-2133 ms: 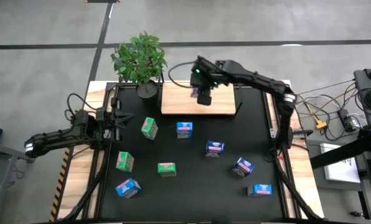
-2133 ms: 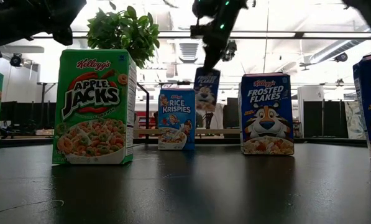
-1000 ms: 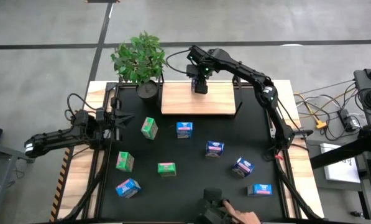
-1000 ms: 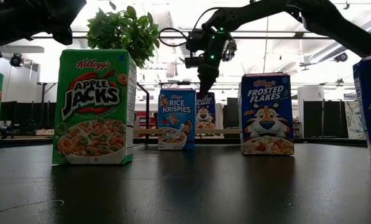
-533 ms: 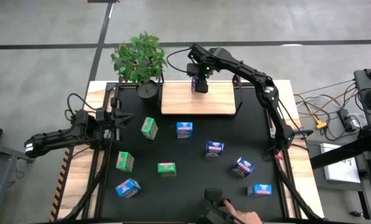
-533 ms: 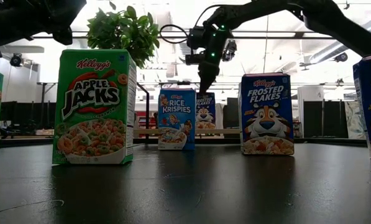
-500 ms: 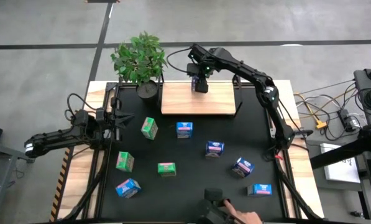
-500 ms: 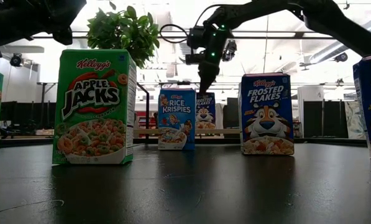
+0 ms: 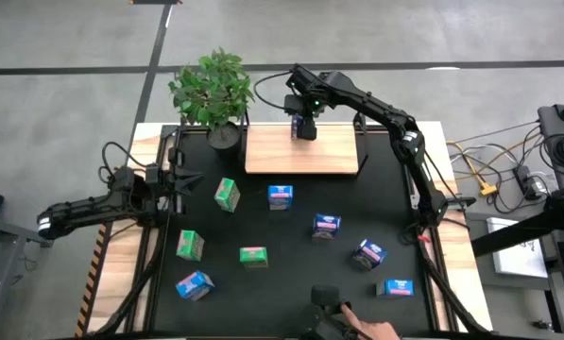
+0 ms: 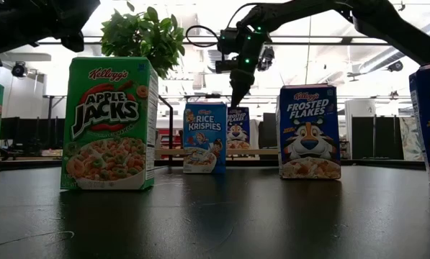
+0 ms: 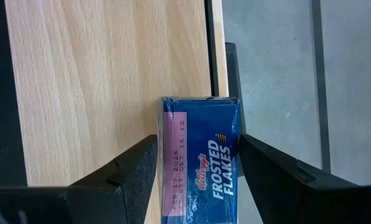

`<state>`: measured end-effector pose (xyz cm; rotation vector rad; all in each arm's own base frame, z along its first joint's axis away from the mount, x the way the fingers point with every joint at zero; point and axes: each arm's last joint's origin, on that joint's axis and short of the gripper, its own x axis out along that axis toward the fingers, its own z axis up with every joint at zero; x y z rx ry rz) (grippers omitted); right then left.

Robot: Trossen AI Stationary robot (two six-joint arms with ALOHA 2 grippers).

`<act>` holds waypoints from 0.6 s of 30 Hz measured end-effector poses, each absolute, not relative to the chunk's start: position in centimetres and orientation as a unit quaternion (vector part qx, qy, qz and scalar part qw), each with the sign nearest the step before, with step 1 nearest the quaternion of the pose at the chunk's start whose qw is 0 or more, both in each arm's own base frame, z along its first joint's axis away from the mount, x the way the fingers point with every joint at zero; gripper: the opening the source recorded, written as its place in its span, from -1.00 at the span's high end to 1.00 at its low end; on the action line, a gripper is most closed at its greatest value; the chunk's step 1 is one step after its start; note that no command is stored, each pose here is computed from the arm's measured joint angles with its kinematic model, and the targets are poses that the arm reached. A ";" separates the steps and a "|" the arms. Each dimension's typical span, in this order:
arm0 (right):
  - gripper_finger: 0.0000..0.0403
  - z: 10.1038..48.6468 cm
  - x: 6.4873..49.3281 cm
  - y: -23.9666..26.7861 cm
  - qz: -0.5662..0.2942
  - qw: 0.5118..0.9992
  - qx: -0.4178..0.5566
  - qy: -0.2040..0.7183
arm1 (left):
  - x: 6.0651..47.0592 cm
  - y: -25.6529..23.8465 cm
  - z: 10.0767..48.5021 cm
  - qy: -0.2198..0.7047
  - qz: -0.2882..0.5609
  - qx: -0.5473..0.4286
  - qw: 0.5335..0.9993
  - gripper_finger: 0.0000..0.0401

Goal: Stack cereal on shelf
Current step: Put the top blue cereal box on the shelf, then put the top blue cereal box aligned with the blue cereal box on the shelf

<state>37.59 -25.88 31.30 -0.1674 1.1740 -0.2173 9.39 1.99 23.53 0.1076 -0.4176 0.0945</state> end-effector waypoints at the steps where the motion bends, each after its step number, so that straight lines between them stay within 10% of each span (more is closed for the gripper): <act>1: -0.07 31.3 37.6 -25.9 -0.102 0.824 -0.079 0.552 | 9.4 2.0 23.5 -0.207 0.047 0.053 0.976 0.99; 18: -0.07 34.1 37.4 -25.5 -0.128 0.838 -0.099 0.522 | 9.3 2.0 23.7 -0.214 0.048 0.062 0.974 0.99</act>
